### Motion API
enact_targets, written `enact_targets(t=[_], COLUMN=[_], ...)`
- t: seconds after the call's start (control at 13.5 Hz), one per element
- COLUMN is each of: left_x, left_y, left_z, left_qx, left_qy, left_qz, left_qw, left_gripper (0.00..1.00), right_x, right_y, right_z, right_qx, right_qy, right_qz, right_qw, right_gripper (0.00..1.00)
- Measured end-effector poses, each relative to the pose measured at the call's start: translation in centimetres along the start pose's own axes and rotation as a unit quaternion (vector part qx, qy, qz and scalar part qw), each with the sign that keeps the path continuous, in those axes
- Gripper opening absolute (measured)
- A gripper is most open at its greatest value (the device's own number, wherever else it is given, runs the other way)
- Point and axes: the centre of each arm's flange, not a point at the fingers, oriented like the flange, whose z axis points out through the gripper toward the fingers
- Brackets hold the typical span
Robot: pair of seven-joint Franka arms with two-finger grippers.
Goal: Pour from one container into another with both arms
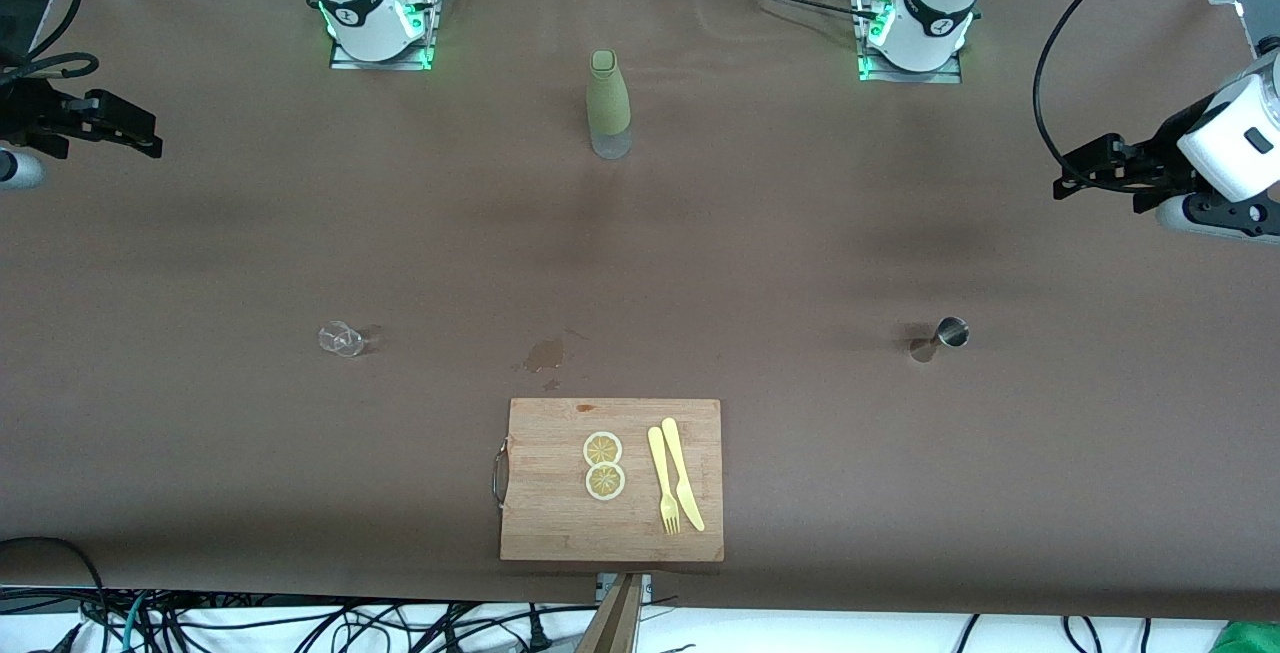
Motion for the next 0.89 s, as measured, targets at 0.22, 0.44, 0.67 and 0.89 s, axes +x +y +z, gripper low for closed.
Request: enact_targets(t=[0.22, 0.44, 0.67, 0.89], left_x=[0.13, 0.18, 0.20, 0.30], left_y=[-0.62, -0.67, -0.68, -0.72], left_z=[0.38, 0.48, 0.56, 0.78], left_qx=[-0.001, -0.001, -0.001, -0.002], left_qy=[-0.004, -0.005, -0.005, -0.008], left_qz=[-0.005, -0.006, -0.005, -0.005], left_qw=[1.000, 1.000, 1.000, 1.000], left_gripper=[1.00, 1.00, 1.00, 1.00], right_x=[0.00, 0.00, -0.01, -0.02], right_y=[0.00, 0.06, 0.16, 0.48], right_z=[0.00, 0.00, 0.01, 0.02], right_qx=[0.000, 0.000, 0.000, 0.000], right_qy=[0.000, 0.000, 0.000, 0.000], right_qz=[0.000, 0.001, 0.001, 0.004], right_qw=[1.000, 1.000, 1.000, 1.000], right_gripper=[1.00, 1.00, 1.00, 1.00])
